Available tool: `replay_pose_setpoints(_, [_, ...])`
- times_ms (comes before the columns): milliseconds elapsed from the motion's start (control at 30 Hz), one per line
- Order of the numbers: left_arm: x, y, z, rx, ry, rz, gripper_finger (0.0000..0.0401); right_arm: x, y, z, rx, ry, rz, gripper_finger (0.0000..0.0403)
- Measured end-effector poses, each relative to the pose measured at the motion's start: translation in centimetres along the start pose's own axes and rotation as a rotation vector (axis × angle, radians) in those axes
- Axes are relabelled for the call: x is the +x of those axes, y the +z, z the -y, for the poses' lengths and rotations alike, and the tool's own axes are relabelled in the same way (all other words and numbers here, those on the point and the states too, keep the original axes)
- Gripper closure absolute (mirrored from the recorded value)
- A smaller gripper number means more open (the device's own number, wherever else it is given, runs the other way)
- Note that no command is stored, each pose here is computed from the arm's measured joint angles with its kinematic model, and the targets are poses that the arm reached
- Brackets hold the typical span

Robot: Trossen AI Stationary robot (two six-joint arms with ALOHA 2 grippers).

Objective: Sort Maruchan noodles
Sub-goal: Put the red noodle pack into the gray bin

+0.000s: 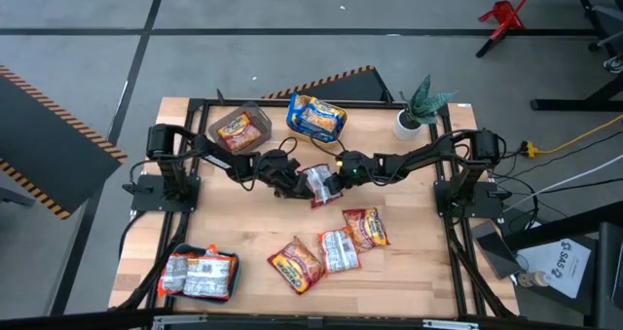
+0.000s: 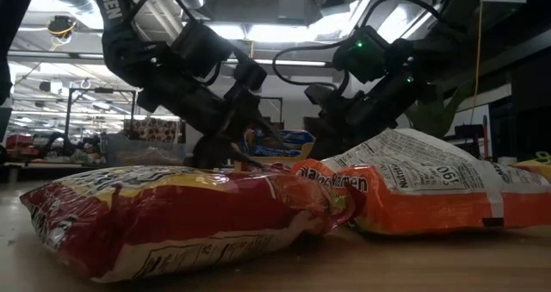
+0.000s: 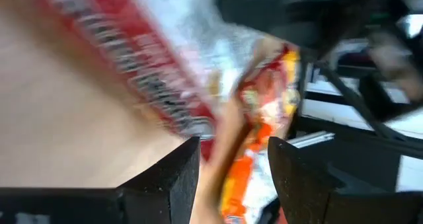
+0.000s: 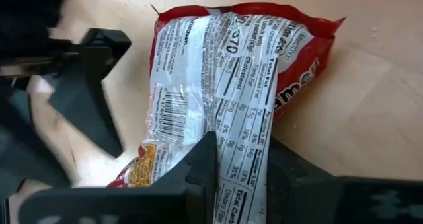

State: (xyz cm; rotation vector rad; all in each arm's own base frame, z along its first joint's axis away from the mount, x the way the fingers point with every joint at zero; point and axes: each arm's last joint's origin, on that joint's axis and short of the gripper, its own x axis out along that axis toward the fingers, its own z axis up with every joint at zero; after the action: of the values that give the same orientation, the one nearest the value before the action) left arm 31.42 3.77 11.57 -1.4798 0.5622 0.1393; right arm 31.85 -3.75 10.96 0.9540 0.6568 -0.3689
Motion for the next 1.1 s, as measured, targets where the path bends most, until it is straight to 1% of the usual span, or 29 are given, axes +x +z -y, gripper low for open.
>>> replay_pose_setpoints(67, [-0.5, 0.1, 0.4, 0.000, 0.002, 0.013, 0.0228, 0.0, 0.0, 0.0, 0.007, 0.006, -0.001, 0.0336])
replay_pose_setpoints(200, [-2.2, -0.2, 0.1, -0.030, 0.038, 0.140, 0.0228, -0.2, 0.1, -0.2, 0.016, 0.018, -0.003, 0.0336])
replay_pose_setpoints(267, [-3.3, -0.6, 0.0, -0.033, 0.036, 0.187, 0.0228, -0.4, 0.2, -0.3, 0.016, 0.019, -0.001, 0.0336])
replay_pose_setpoints(333, [-4.3, -1.0, -0.4, -0.051, 0.035, 0.213, 0.0226, -0.8, 0.5, -0.4, 0.020, 0.027, 0.012, 0.0337])
replay_pose_setpoints(433, [-5.0, -1.4, -1.4, -0.101, 0.056, 0.242, 0.0219, -1.2, 1.1, -0.5, 0.027, 0.048, 0.033, 0.0337])
replay_pose_setpoints(500, [-5.2, -1.5, -1.3, -0.111, 0.025, 0.271, 0.0212, -1.3, 1.5, -0.7, 0.033, 0.071, 0.053, 0.0337])
replay_pose_setpoints(600, [-5.1, -1.4, -0.5, -0.092, -0.043, 0.300, 0.0200, -1.3, 1.7, -1.1, 0.053, 0.126, 0.059, 0.0337])
replay_pose_setpoints(733, [-5.0, -1.6, -0.6, -0.079, -0.036, 0.266, 0.0183, -1.4, 1.7, -1.3, 0.054, 0.153, 0.053, 0.0337])
replay_pose_setpoints(833, [-5.0, -1.7, -0.6, -0.063, -0.039, 0.206, 0.0172, -1.3, 1.5, -1.0, 0.034, 0.126, 0.019, 0.0337])
replay_pose_setpoints(967, [-4.6, -2.8, -1.0, -0.053, 0.007, 0.132, 0.0169, -1.3, 1.0, -0.6, -0.049, 0.082, -0.029, 0.0334])
replay_pose_setpoints(1033, [-4.3, -3.7, -1.0, -0.051, 0.024, 0.109, 0.0169, -1.3, 0.9, -0.5, -0.073, 0.087, -0.048, 0.0322])
replay_pose_setpoints(1100, [-4.1, -4.5, -1.2, -0.060, 0.063, 0.119, 0.0169, -1.3, 0.9, -0.6, -0.076, 0.103, -0.056, 0.0296])
